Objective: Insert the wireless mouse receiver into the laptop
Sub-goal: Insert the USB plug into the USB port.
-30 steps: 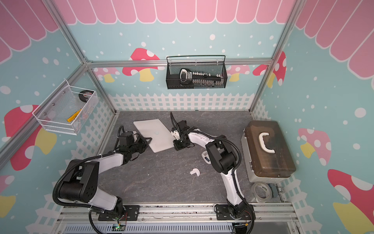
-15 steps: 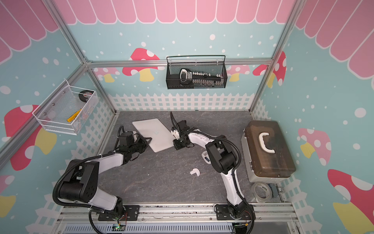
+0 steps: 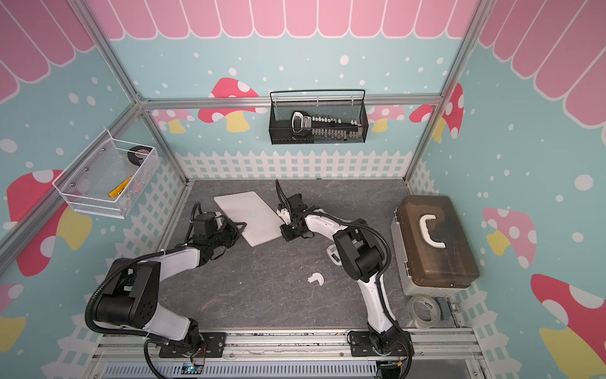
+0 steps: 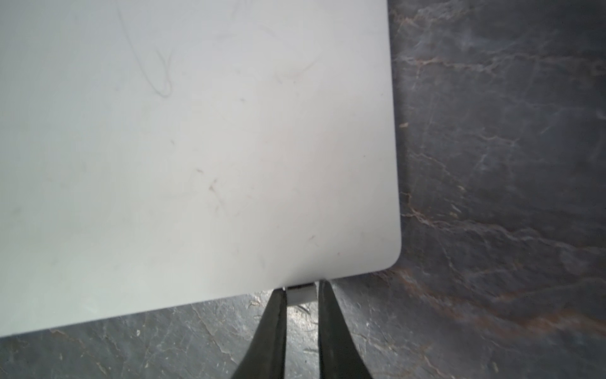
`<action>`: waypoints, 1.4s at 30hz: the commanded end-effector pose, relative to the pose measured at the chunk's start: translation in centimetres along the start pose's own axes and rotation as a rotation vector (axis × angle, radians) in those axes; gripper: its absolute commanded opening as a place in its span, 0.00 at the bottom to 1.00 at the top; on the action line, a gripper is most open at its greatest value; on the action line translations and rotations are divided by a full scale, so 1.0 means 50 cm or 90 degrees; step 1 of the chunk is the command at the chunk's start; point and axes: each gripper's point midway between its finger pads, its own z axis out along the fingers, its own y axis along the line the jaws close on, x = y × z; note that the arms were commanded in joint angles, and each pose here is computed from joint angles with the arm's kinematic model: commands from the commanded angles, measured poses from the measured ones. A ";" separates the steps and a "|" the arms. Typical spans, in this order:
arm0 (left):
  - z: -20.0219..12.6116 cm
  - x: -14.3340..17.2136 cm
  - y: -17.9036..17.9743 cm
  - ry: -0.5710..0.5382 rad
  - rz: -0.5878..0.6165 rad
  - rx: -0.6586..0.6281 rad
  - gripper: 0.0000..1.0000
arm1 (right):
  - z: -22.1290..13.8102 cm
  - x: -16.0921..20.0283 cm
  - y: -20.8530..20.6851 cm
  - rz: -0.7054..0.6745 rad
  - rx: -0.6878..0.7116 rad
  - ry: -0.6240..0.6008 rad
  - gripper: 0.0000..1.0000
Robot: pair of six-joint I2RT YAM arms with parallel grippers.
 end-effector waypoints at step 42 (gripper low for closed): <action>0.001 0.027 -0.020 0.027 0.093 -0.010 0.00 | 0.027 0.054 0.016 0.010 0.007 -0.010 0.00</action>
